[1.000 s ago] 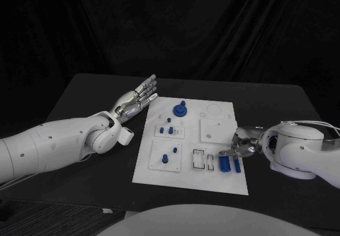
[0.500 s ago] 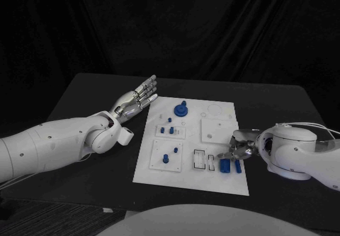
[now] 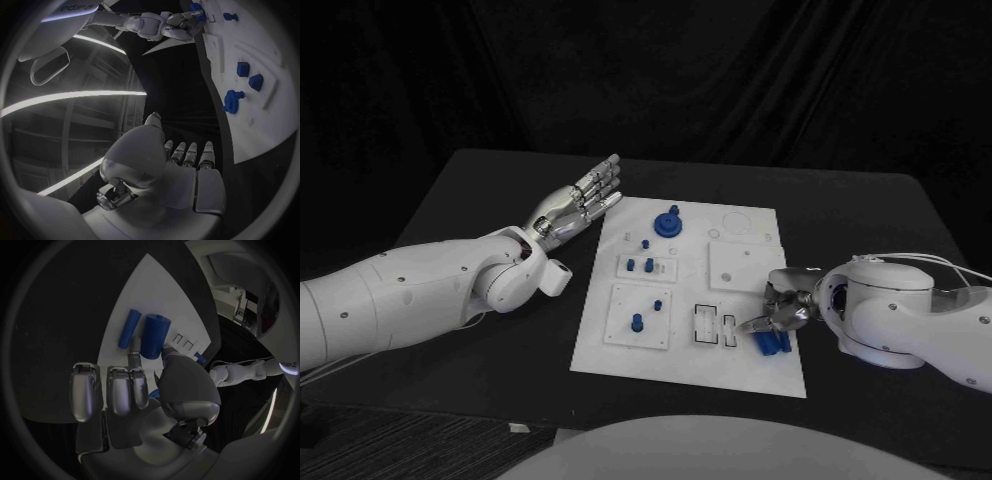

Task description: Assemble the parts on the task board

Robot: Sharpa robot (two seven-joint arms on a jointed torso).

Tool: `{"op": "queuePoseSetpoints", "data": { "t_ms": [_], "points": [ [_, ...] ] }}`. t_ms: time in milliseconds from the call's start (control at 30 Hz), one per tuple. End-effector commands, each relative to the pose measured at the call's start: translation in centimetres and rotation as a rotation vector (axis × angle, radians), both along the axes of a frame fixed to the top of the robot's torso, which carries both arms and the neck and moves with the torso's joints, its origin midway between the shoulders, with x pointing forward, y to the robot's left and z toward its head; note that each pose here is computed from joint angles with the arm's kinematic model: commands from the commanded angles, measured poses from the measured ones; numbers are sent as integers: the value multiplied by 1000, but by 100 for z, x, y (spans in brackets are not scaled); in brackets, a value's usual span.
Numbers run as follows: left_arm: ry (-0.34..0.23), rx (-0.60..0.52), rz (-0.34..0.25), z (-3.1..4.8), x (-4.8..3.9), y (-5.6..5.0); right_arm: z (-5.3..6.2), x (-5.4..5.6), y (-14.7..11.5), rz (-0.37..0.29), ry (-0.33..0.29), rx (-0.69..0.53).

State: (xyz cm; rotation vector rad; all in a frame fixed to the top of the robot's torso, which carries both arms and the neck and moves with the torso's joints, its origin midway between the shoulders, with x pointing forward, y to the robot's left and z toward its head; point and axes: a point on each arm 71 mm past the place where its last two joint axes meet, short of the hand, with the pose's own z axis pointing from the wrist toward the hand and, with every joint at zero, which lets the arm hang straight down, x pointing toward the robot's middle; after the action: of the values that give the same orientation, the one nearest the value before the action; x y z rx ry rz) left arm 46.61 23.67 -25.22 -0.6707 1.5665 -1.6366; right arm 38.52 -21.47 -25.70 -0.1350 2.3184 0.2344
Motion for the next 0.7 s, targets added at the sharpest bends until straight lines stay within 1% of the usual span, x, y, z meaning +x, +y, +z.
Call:
{"op": "queuePoseSetpoints", "data": {
  "t_ms": [33, 233, 433, 533, 667, 700],
  "points": [
    [-19, -30, -25, 16, -18, -22, -53, -23, -11, -3, 34, 2],
    [-10, -31, -32, 5, -23, -23, -64, -32, 0, -29, 58, 49],
    [-9, -30, -31, 0, -23, -14, -44, -30, 16, -56, 40, 107],
    [-10, -30, -29, -1, -23, -9, -29, -40, 18, -88, 41, 155],
    [-11, -30, -28, -1, -24, -3, -11, -65, 12, -141, 61, 219],
    [-11, -29, -27, -2, -24, -2, -2, -74, 7, -163, 71, 244]
  ]
}}
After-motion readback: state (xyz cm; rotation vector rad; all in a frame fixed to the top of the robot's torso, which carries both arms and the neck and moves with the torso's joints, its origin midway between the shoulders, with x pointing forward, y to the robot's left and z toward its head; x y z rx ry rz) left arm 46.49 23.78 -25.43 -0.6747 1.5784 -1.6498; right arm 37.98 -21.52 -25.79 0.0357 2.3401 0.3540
